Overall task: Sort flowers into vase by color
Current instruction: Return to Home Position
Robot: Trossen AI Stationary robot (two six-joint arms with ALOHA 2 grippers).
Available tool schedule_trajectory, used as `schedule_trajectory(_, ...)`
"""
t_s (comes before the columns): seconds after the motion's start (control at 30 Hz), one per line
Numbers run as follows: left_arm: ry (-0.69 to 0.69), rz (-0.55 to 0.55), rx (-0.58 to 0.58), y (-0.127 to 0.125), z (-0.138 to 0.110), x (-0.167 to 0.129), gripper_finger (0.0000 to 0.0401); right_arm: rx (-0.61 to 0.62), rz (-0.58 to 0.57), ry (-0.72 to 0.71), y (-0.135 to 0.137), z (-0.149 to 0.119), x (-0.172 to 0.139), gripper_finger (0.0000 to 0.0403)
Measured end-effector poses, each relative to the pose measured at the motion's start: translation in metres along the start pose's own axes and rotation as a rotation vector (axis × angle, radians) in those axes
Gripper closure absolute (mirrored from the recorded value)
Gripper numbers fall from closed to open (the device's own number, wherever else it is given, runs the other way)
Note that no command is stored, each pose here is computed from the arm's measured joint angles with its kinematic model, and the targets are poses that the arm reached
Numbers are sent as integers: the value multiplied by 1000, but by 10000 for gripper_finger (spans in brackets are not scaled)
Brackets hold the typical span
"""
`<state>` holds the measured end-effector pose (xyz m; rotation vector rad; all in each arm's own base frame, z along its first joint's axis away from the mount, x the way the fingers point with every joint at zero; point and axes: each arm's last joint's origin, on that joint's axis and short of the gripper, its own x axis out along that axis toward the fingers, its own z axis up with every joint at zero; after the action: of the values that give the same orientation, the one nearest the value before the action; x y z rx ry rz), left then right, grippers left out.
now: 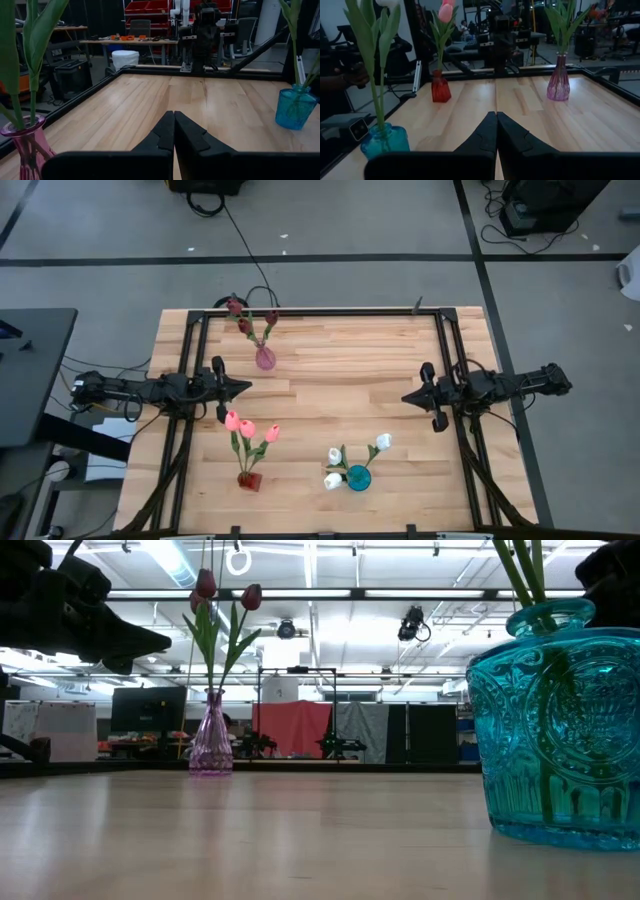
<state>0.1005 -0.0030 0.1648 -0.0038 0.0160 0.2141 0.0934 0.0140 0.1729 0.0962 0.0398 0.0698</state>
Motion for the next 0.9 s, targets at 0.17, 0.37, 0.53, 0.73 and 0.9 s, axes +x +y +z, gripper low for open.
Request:
schedule_trajectory(0.17, -3, 0, -2, 0, 0, 0, 391, 3, 14, -59, 1, 5, 0, 386)
schedule_trajectory(0.37, -4, 1, -5, 0, 0, 0, 391, -27, 93, -90, 3, -2, 3, 387)
schedule_trajectory(0.53, -4, 1, -5, 0, 0, 0, 391, -22, 94, -85, 3, -3, 3, 388)
schedule_trajectory(0.73, -37, 1, -12, 0, 4, 0, 391, -15, 90, -41, 2, -7, 4, 387)
schedule_trajectory(0.9, -52, 12, 17, 0, 5, 0, 391, -28, 90, -39, 2, -7, 4, 385)
